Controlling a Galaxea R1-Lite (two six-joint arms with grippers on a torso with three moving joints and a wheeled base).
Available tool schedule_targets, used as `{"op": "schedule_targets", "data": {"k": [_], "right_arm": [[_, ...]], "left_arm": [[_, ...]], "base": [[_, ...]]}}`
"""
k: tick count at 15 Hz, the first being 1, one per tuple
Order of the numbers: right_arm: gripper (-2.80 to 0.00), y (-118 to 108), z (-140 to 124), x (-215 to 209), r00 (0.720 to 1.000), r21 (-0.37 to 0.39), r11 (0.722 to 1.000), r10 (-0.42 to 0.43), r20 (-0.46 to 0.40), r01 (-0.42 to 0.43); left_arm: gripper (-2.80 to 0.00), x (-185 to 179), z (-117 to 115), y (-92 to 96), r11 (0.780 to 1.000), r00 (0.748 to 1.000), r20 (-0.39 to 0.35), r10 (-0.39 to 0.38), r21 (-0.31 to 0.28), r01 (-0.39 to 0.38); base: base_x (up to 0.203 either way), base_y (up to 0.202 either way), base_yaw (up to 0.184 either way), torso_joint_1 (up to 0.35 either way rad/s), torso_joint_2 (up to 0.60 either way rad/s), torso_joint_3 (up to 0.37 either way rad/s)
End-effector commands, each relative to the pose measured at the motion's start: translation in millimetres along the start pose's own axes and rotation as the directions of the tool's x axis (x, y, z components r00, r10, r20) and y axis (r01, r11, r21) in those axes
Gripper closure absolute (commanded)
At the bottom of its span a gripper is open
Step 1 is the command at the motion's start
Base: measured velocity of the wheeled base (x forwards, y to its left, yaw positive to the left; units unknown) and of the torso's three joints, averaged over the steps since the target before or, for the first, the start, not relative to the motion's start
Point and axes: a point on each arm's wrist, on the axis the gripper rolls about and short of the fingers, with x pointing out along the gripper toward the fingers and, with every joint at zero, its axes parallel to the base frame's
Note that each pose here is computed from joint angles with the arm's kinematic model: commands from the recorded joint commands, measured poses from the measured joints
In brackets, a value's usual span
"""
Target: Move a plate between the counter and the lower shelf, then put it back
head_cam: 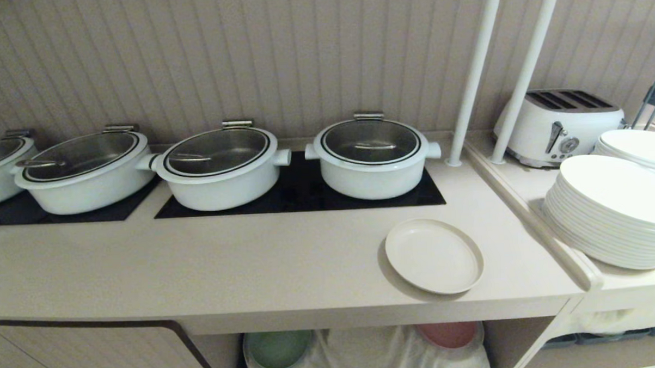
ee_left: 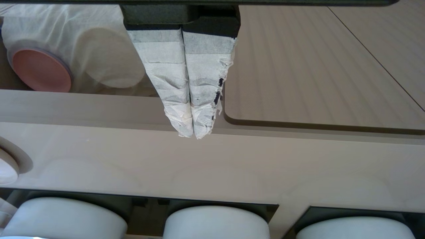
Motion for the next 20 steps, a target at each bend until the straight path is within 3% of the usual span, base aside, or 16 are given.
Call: {"op": "schedule_targets", "data": {"k": [1, 20], "right_arm": [[0.0, 0.0, -0.1, 0.0, 1.0, -0.001, 1.0, 0.0, 0.0, 0.0], [0.0, 0.0, 0.1, 0.0, 1.0, 0.018, 1.0, -0.001, 0.001, 0.001]], "left_arm": [[0.0, 0.0, 0.2, 0.0, 1.0, 1.0, 0.003, 0.001, 0.0, -0.001], [0.0, 0.0, 0.1, 0.0, 1.0, 1.0, 0.001, 0.001, -0.001, -0.001]], "base": [[0.0, 0.0, 0.0, 0.0, 0.0, 0.0], [0.0, 0.0, 0.0, 0.0, 0.0, 0.0]]}}
